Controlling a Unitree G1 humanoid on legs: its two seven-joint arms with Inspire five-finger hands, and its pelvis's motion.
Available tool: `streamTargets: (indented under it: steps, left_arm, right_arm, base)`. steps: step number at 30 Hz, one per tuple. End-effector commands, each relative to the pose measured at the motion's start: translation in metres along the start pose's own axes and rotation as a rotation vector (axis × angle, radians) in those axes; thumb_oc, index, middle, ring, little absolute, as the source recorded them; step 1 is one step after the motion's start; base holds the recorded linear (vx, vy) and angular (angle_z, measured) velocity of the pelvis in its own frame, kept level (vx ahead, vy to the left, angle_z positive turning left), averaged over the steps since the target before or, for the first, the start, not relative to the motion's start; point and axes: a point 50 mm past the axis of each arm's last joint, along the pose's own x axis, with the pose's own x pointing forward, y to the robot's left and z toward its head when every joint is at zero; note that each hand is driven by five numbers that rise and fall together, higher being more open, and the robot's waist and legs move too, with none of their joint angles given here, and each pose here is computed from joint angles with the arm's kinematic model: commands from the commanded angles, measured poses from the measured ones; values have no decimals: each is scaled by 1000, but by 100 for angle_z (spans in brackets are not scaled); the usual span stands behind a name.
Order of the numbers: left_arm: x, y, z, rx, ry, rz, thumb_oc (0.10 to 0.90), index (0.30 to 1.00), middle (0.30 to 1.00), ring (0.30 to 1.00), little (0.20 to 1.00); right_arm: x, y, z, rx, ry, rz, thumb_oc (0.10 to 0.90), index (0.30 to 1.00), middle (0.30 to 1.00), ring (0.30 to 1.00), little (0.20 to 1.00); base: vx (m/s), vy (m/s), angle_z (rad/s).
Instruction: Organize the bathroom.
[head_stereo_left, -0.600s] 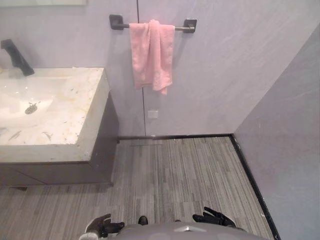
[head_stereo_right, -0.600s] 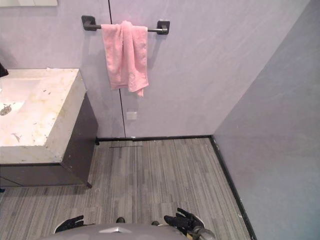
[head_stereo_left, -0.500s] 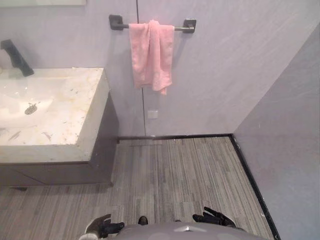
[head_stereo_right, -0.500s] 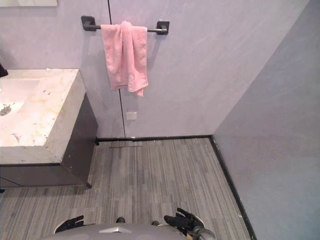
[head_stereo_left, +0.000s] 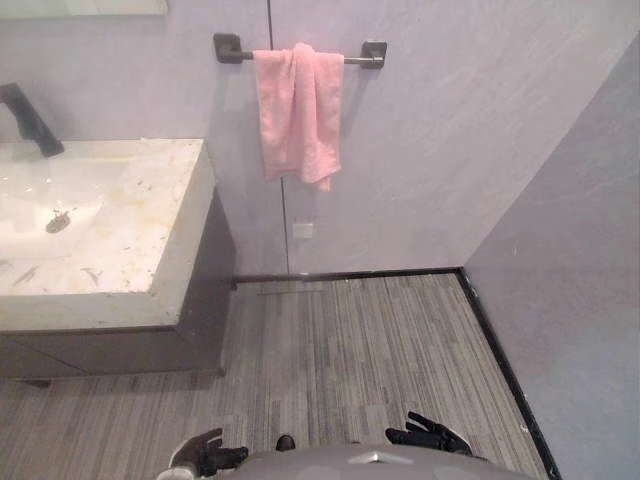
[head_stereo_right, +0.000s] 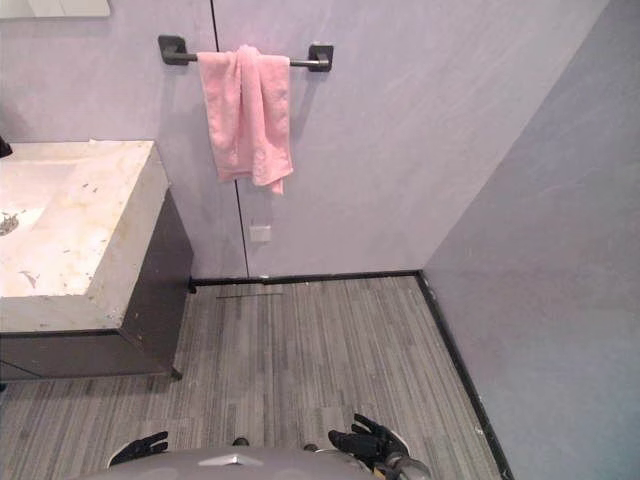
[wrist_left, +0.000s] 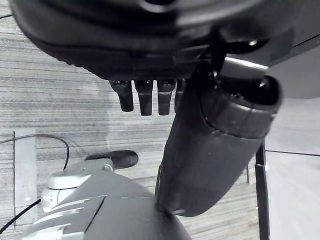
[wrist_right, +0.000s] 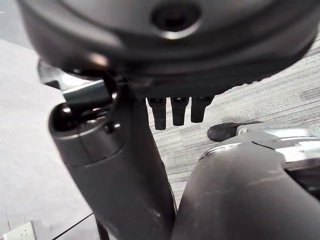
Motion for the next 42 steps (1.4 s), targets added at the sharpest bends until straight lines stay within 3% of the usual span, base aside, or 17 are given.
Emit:
streamTargets:
  steps: [1,3,10,13,17,21,28,34,42]
  left_arm:
    - [7,-7,44,-104,-160,-28,800,900,900,900,900]
    - [6,-4,63,-181,-235,-30,800,900,900,900,900]
    - [-4,3,125,-201,-464,-33,800,900,900,900,900]
    - [-22,6,169,-182,-643,-48,800,900,900,900,900]
    - [-43,8,202,-189,-798,-59,800,900,900,900,900]
    - [-84,-7,256,-128,-1059,-127,800,900,900,900,900]
    - [-111,-32,258,-143,-1190,-292,800,900,900,900,900]
    - [-110,-43,232,-123,-1155,-409,800,900,900,900,900]
    - [-114,-39,219,-76,-1126,-427,800,900,900,900,900]
  right_arm:
    - [-1,-21,42,-69,-160,-26,800,900,900,900,900]
    - [-1,-18,61,-84,-256,-19,800,900,900,900,900]
    - [-12,-1,125,-160,-525,17,800,900,900,900,900]
    - [-32,17,168,-231,-734,62,800,900,900,900,900]
    - [-50,34,193,-268,-887,106,800,900,900,900,900]
    - [-73,45,225,-284,-1052,112,800,900,900,900,900]
    - [-82,55,229,-268,-1156,120,800,900,900,900,900]
    - [-89,47,218,-247,-1175,132,800,900,900,900,900]
    - [-99,58,227,-232,-1253,92,800,900,900,900,900]
  base:
    - [14,-43,4]
    - [21,-59,4]
    - [4,-54,1]
    - [17,-79,0]
    - [6,-72,0]
    - [-63,-128,9]
    - [176,-28,12]
    - [473,29,12]
    - [448,50,-42]
